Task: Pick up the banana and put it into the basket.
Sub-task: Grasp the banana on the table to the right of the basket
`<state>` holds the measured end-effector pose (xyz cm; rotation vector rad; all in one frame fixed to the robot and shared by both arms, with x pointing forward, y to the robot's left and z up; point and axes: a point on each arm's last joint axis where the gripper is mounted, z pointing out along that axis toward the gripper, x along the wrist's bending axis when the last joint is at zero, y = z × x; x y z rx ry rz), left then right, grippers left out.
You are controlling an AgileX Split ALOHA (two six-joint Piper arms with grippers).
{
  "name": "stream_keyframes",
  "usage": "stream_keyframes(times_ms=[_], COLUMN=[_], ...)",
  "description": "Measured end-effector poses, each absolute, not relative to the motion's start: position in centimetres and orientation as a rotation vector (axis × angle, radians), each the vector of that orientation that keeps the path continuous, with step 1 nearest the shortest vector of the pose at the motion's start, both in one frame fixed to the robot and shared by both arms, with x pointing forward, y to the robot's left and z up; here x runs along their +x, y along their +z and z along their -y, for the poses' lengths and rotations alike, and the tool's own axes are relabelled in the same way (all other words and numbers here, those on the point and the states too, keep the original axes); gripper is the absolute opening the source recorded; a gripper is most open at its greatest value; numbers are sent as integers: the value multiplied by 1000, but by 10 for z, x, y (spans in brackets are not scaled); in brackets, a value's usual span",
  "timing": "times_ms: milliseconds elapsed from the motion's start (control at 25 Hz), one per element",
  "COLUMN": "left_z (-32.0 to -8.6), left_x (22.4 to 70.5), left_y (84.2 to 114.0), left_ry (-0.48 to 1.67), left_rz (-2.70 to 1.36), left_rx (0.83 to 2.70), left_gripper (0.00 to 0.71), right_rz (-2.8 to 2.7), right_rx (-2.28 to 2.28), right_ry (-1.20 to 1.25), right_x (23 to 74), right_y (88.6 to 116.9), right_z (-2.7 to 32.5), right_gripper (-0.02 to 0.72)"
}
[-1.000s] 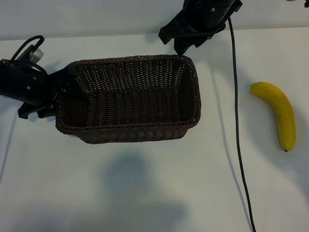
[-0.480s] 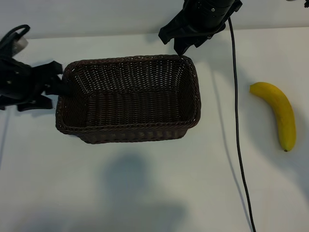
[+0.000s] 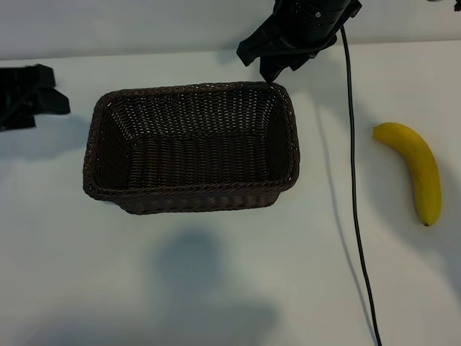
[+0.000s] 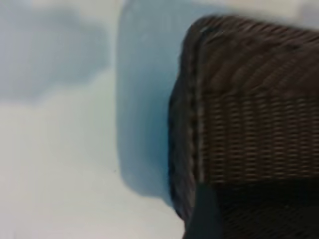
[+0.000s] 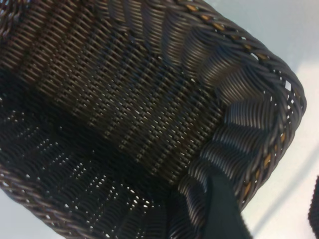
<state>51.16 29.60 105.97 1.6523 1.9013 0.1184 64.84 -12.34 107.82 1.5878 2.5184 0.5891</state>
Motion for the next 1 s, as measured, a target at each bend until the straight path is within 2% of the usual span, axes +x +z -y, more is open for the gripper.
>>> stream_keyframes(times_ms=[280, 480, 560, 800, 1000], left_z=[-296, -295, -295, -296, -295], left_x=[507, 507, 507, 507, 508], left_y=[1067, 1067, 1067, 1067, 1068], left_ry=[144, 143, 143, 145, 146], left_rz=[-1879, -1879, -1879, -1878, -1873], left_rx=[1648, 1648, 1648, 1648, 1632], left_gripper=[580, 580, 580, 580, 580], right_rz=[-2515, -2448, -2422, -2277, -2211], right_rx=[1583, 1558, 1544, 1446, 1494], right_ry=[579, 468, 434, 293, 291], right_x=[649, 652, 653, 652, 654], right_y=[1078, 1078, 1079, 1100, 1109], right_z=[124, 133, 137, 158, 179], right_gripper=[420, 422, 445, 613, 623])
